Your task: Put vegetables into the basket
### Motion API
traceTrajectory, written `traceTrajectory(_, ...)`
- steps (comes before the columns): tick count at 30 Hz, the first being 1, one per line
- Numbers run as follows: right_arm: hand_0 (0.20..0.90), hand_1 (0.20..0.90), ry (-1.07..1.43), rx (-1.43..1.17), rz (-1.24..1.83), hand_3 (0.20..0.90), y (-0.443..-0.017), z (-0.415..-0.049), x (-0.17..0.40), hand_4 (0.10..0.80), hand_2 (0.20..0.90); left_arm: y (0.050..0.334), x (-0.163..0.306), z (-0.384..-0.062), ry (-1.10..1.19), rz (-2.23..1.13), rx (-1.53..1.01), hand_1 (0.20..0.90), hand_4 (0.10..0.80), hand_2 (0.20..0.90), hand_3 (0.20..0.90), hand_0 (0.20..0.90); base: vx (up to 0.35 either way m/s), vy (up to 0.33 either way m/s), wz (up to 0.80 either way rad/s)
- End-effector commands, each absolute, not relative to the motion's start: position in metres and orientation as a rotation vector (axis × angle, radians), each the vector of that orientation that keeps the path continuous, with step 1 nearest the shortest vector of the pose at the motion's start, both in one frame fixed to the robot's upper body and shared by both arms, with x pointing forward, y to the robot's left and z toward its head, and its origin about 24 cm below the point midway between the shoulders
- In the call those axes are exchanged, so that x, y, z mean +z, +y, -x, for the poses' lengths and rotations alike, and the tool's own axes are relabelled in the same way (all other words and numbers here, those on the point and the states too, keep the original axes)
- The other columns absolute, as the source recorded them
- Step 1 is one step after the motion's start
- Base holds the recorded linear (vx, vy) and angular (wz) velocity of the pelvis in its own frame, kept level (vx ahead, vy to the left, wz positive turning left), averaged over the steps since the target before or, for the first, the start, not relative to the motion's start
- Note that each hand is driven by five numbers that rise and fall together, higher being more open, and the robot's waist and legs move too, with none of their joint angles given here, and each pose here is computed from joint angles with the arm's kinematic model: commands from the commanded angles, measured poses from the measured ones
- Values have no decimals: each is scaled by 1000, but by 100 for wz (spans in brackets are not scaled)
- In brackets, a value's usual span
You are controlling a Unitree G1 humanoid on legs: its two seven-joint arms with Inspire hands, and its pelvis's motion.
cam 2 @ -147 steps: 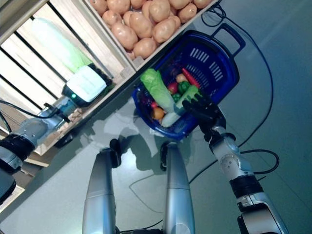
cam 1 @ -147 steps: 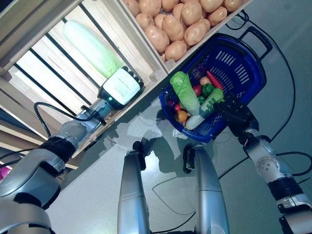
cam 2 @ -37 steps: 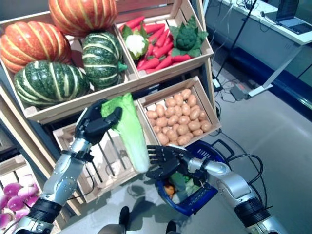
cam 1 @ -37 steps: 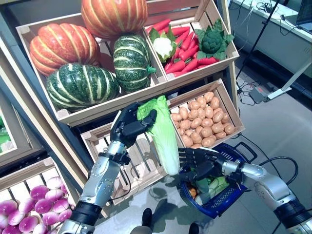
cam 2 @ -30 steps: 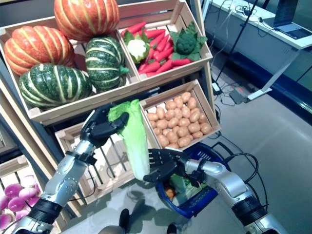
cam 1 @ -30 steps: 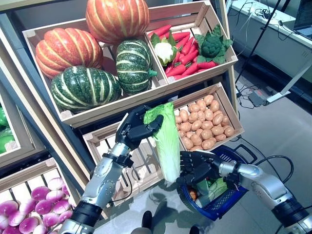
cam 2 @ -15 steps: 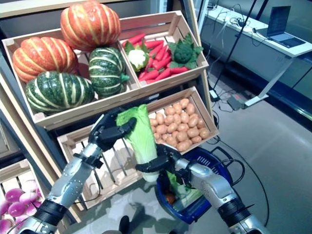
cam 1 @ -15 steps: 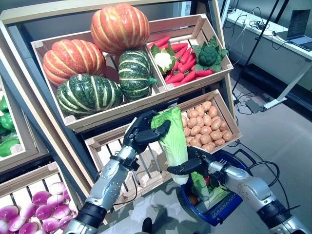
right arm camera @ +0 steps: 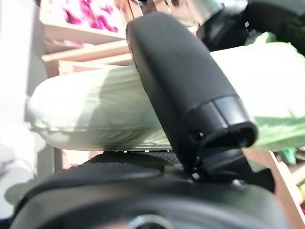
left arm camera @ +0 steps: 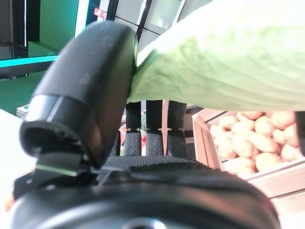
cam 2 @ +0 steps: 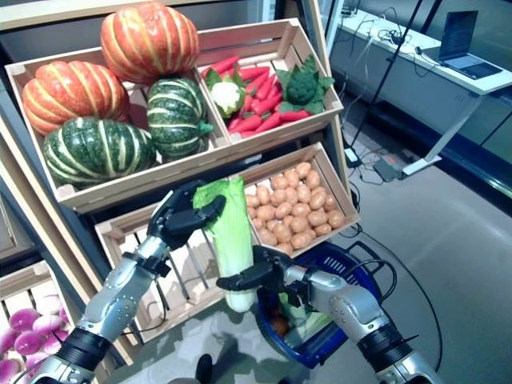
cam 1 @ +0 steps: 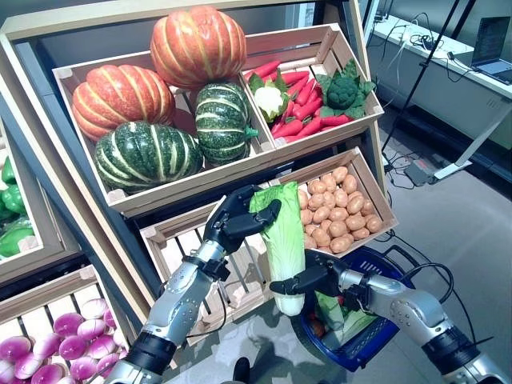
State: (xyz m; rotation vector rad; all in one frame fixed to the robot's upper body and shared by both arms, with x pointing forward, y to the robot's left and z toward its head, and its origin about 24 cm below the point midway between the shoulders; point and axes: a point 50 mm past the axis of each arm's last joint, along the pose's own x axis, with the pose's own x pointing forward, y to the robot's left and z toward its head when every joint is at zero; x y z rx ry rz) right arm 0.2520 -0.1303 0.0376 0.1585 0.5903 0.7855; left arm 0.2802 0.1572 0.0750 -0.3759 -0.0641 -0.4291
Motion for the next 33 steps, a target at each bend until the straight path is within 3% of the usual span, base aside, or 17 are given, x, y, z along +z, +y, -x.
traceTrajectory(1,312,312,381,1090,-254,312,-90,-254,83,408,312,141,104,-287,-227,433,-535,300,400,300,300,300,0,0,0)
traceTrajectory(23,300,300,368,1027,-354,300,-94,-256,80,400,300,143,98,-285,-200,423,-537,300,400,300,300,300,0,0,0)
traceTrajectory(24,300,300,367,1025,-358,300,-94,-255,80,400,300,143,98,-285,-198,426,-543,740,693,740,740,740,0,0,0)
traceTrajectory(25,300,300,366,1021,-367,300,-95,-255,80,400,300,142,98,-284,-196,431,-552,900,800,900,900,900,0,0,0)
traceTrajectory(33,300,300,249,936,-537,300,-105,-259,92,400,300,145,98,-280,-182,436,-577,900,800,900,900,900,0,0,0)
